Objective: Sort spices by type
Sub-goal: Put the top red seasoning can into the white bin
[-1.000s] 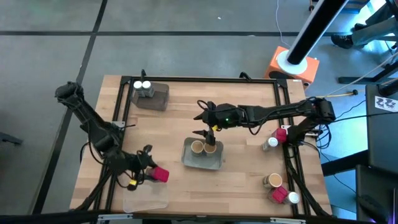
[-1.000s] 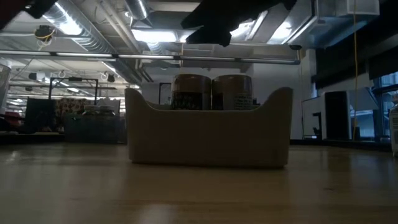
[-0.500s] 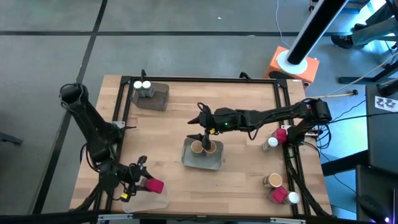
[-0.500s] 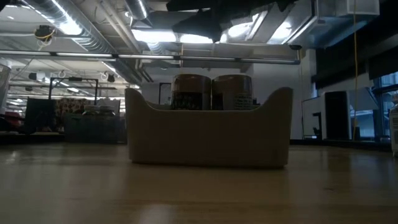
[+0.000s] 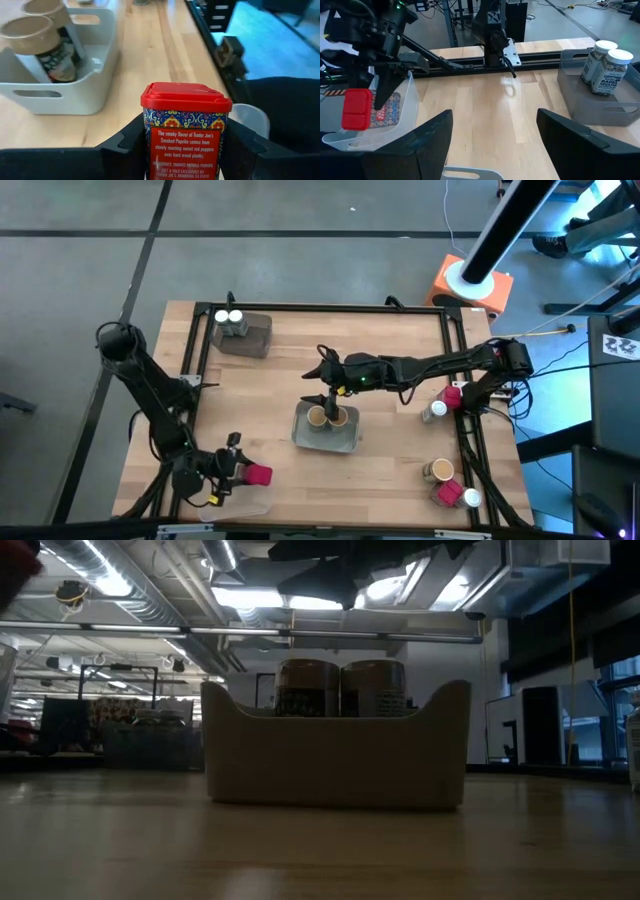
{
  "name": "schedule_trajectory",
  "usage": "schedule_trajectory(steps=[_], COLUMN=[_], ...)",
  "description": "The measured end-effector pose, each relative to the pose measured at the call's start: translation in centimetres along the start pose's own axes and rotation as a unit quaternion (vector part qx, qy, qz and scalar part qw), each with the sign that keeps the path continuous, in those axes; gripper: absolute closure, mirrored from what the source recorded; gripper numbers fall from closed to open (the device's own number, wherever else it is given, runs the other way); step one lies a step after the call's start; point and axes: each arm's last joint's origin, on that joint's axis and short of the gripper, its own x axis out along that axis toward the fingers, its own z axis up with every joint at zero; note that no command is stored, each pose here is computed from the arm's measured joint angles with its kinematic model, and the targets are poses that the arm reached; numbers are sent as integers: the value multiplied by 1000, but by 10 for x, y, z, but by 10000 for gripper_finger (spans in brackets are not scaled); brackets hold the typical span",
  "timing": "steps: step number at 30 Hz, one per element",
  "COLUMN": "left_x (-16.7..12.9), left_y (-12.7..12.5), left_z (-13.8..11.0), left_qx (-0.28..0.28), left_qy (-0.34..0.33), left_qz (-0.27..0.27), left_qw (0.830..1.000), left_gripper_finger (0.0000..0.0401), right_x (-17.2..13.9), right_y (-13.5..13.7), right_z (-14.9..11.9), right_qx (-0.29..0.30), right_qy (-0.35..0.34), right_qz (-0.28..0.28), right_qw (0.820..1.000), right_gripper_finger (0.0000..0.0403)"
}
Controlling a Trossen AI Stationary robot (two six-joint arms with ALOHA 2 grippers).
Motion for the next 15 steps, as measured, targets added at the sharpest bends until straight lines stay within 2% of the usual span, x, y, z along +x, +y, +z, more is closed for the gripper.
schedule_trajectory(steps=[4,10,15], left_x=[0,-4,-7], left_y=[1,8,11], left_z=[-10,-27,-30], left_qx=[14,7,20], left_qy=[1,11,18], left_qz=[16,15,17], left_qw=[1000,1000,999], left_gripper_finger=[235,235,235], right_x=[0,2,4], right_y=[0,0,0], right_z=[0,-2,-4], right_qx=[0,0,0], right_qy=[0,3,6], right_qz=[0,0,-1], right_qw=[1000,1000,1000], right_gripper_finger=[113,113,113])
